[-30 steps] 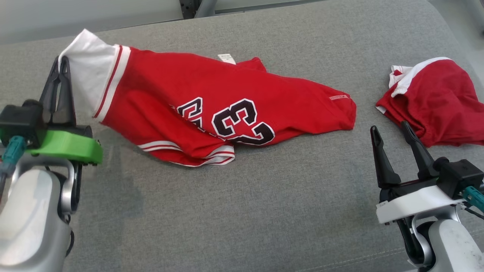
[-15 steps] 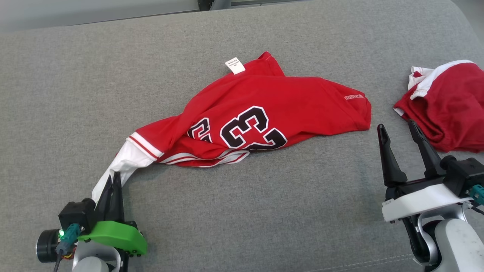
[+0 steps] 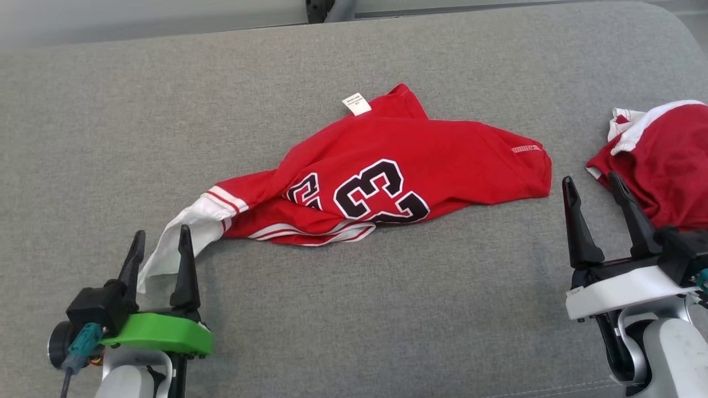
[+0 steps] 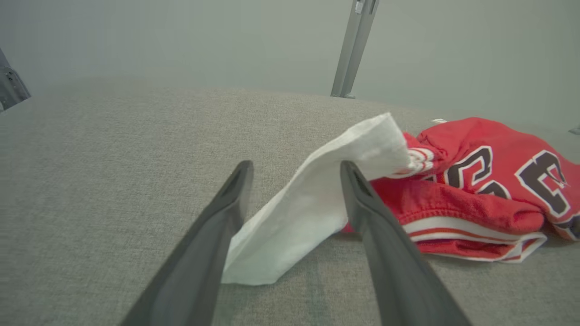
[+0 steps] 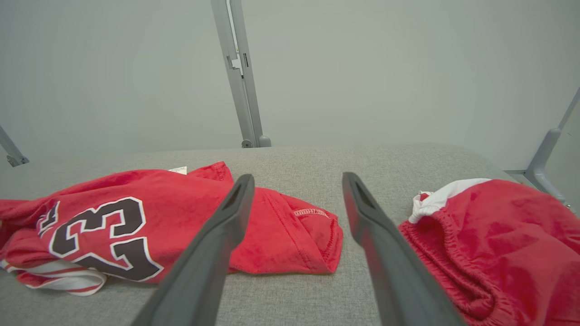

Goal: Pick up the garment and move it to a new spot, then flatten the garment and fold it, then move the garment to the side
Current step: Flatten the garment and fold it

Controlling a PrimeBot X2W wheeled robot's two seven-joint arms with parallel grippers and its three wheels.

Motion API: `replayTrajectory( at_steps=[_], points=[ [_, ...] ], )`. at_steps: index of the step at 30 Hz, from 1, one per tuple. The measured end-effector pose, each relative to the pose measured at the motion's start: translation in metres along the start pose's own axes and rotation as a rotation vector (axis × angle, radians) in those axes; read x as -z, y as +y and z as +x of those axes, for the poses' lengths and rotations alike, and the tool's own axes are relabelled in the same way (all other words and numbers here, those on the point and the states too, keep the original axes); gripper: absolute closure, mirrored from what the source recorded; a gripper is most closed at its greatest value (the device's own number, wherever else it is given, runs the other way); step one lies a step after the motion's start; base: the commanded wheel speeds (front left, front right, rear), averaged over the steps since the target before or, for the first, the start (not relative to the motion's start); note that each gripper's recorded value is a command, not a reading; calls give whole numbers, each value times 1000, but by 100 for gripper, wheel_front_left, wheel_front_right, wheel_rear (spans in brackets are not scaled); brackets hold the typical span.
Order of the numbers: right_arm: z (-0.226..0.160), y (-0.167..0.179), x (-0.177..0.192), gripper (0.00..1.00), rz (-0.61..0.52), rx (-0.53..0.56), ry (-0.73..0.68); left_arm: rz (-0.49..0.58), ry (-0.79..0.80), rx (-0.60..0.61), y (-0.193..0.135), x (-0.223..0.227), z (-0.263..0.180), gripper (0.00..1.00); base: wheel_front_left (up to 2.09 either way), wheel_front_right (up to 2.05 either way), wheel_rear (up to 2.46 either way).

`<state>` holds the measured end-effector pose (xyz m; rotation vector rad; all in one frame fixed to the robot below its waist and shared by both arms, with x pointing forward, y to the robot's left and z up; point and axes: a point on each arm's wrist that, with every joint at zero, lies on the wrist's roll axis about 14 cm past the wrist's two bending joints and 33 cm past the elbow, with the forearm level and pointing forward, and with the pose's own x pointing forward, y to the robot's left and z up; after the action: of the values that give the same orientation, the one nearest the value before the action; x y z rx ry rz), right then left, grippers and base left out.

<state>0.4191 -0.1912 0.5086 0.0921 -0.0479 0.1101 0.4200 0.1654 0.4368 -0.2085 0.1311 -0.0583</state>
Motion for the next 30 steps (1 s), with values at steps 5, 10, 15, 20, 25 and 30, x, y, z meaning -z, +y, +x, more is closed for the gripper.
replayTrajectory(
  at_steps=[5,10,15,20,25,30],
  points=[
    [-1,2,-8,0,-5,-3,-21,17,-124,14,-3,-40,-2,0,0,0,0],
    [-4,5,-15,0,-4,-8,-40,39,-227,12,-3,-74,-9,0,0,0,0],
    [-10,5,-18,0,-3,-3,-43,76,-284,0,0,-95,-17,0,0,0,0],
    [-14,1,-19,0,0,11,-44,83,-288,-6,0,-100,-22,0,0,0,0],
    [-13,1,-15,0,11,14,-34,82,-290,-13,1,-102,-23,0,0,0,0],
    [-2,-4,-11,0,16,17,-21,82,-286,-17,2,-100,-24,0,0,0,0]
  ],
)
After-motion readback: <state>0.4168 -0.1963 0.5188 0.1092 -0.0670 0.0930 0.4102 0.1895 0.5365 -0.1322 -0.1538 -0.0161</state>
